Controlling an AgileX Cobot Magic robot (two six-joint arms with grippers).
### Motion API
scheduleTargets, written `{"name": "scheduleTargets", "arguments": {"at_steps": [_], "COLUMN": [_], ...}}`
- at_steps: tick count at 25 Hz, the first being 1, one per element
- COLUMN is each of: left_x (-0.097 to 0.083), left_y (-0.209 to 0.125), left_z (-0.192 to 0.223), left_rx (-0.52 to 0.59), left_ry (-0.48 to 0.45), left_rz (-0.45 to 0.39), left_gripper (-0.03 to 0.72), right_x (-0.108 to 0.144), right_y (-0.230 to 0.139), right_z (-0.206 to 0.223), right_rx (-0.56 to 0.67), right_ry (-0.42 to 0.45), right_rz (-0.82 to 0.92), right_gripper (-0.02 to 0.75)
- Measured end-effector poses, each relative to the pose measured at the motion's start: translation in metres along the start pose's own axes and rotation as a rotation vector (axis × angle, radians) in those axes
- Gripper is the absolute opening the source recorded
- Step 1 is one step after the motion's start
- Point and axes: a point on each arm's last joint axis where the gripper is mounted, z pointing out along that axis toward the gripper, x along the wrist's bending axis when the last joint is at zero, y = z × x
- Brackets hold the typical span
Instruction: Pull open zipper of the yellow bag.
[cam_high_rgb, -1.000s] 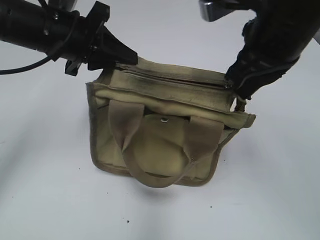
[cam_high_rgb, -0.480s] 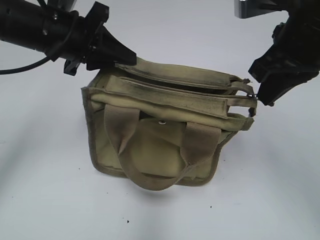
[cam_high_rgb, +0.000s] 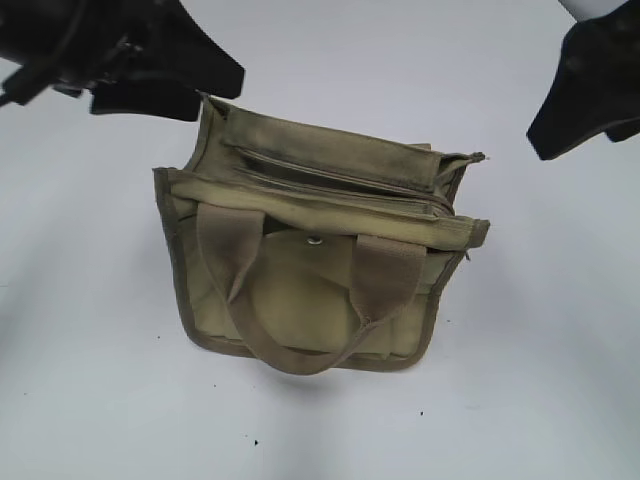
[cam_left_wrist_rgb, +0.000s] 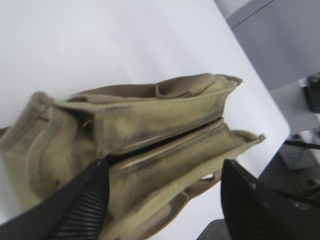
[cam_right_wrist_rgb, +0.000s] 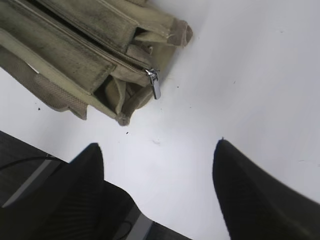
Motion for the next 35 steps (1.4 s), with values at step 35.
{"name": "scheduleTargets", "arguments": {"at_steps": [35], "left_x": [-0.029], "left_y": [-0.281], "left_z": [-0.182], "left_rx": [-0.466], "left_ry": [0.698], "left_rz": [0.285], "left_gripper": [0.549], "right_x": [0.033], "right_y": [-0.235], "right_z": [-0.003], "right_rx": [-0.330], "right_ry": [-0.052], "right_rz": [-0.035], "right_gripper": [0.561]}}
